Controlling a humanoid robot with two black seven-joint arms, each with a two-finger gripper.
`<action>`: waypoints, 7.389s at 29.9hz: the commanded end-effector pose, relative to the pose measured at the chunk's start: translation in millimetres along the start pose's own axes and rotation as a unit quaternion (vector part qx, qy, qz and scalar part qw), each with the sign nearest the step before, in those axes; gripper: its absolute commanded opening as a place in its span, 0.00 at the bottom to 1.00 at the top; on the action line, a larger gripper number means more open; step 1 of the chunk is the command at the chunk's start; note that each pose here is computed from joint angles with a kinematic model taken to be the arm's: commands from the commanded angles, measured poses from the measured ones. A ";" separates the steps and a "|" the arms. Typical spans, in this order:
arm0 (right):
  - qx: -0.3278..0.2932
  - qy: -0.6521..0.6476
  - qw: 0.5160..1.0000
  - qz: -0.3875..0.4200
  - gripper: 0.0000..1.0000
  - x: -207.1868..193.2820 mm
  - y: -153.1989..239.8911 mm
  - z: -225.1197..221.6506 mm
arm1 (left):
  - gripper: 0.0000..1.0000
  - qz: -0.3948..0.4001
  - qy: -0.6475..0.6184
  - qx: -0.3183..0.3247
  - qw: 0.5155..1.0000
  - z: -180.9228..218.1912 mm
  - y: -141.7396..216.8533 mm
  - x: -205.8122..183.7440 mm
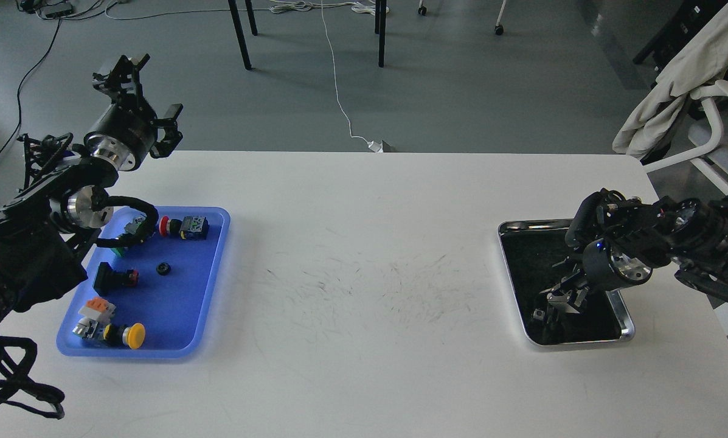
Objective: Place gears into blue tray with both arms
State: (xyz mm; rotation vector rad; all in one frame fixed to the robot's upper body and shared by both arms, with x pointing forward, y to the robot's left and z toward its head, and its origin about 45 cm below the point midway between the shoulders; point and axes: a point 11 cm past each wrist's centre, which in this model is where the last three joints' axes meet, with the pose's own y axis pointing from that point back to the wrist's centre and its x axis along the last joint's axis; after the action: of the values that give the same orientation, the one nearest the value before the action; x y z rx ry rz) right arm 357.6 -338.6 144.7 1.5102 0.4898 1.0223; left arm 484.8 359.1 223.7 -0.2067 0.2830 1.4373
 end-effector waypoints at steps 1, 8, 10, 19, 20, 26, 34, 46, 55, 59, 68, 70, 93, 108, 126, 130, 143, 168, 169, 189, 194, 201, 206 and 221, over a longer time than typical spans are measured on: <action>0.001 0.002 1.000 -0.002 0.54 1.5 -0.5 -1.0 | 0.99 0.000 -0.001 0.001 1.000 -0.2 0.1 0.2; 0.002 0.001 1.000 -0.023 0.45 -1.5 -0.1 -2.3 | 0.99 0.001 -0.002 0.000 1.000 0.8 0.5 1.5; 0.002 0.002 1.000 -0.027 0.43 -2.6 0.3 -1.9 | 0.99 0.001 -0.003 0.001 1.000 0.9 0.7 2.2; -0.001 0.000 0.999 -0.034 0.38 -1.7 1.9 0.0 | 0.99 0.002 -0.004 0.003 1.000 -0.5 1.2 2.8; -0.001 -0.001 0.999 -0.037 0.34 -0.7 2.0 -0.1 | 0.99 0.005 -0.005 0.004 1.000 -1.7 2.3 5.0; -0.003 -0.003 0.999 -0.044 0.24 0.2 1.1 0.6 | 0.99 0.009 -0.006 0.005 1.000 -2.5 3.4 8.1; 0.001 0.003 0.999 -0.040 0.09 7.8 -2.9 -2.8 | 0.99 0.010 -0.006 0.004 1.000 -1.3 3.1 8.4; -0.022 0.008 1.000 -0.009 0.01 38.4 16.1 13.1 | 0.99 0.009 -0.007 0.006 1.000 -3.0 3.5 8.0; -0.038 0.013 0.994 0.097 0.01 99.7 31.7 23.1 | 0.99 0.008 -0.009 0.004 1.000 0.1 2.7 7.8; -0.034 0.034 0.985 0.167 0.01 146.4 31.0 15.4 | 0.99 0.010 -0.017 -0.001 1.000 10.5 4.6 15.9; 0.020 0.087 0.957 0.278 0.01 219.3 17.7 -37.7 | 0.99 0.011 -0.026 -0.010 1.000 27.4 9.7 30.0; 0.037 0.106 0.946 0.303 0.01 229.9 12.2 -54.8 | 0.99 0.012 -0.028 -0.011 0.999 29.0 10.4 31.9; 0.120 0.131 0.902 0.393 0.01 242.9 -63.1 -153.0 | 0.99 0.020 -0.046 -0.029 0.998 62.1 24.4 59.5; 0.112 0.163 0.897 0.395 0.01 223.0 -76.4 -153.3 | 0.99 0.020 -0.059 -0.042 0.997 88.3 38.0 79.9; 0.151 0.152 0.895 0.391 0.01 206.3 -89.1 -182.4 | 0.99 0.015 -0.055 -0.045 0.997 90.4 38.5 79.7; 0.151 0.146 0.897 0.388 0.01 201.6 -92.5 -183.0 | 0.99 0.019 -0.059 -0.048 0.997 94.9 41.1 84.0; 0.154 0.132 0.904 0.377 0.29 194.4 -98.2 -184.2 | 0.99 0.014 -0.065 -0.052 0.996 105.4 44.5 84.9; 0.115 -0.111 0.837 0.523 0.71 259.3 -38.0 -113.2 | 0.99 -0.001 -0.083 -0.019 0.996 89.1 48.0 84.4; 0.118 -0.135 0.825 0.536 0.71 265.9 -30.3 -107.4 | 0.99 -0.002 -0.085 -0.019 0.996 89.5 48.1 84.6; 0.079 -0.444 0.609 0.652 0.94 241.9 81.2 45.2 | 0.98 -0.020 -0.189 0.039 0.981 79.9 59.6 93.7; 0.067 -0.504 0.565 0.650 0.94 202.6 97.7 81.9 | 0.98 -0.016 -0.221 0.070 0.973 77.6 73.6 108.0; 0.029 -0.545 0.534 0.646 0.94 145.8 100.5 109.1 | 0.99 -0.042 -0.254 0.052 0.965 102.3 80.2 102.6; 0.019 -0.578 0.510 0.637 0.95 111.5 99.1 118.3 | 0.99 -0.112 -0.353 0.061 0.927 122.9 85.6 80.4; -0.012 -0.604 0.507 0.614 0.95 68.2 77.9 117.9 | 0.98 -0.283 -0.587 0.082 0.754 90.7 132.7 -5.7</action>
State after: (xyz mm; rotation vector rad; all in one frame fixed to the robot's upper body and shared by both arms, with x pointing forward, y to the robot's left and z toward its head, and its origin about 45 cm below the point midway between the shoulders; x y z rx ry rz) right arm 473.2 -365.4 252.3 2.0554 -1.8485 0.5644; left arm 372.0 401.4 323.3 0.6475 -0.5890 0.7600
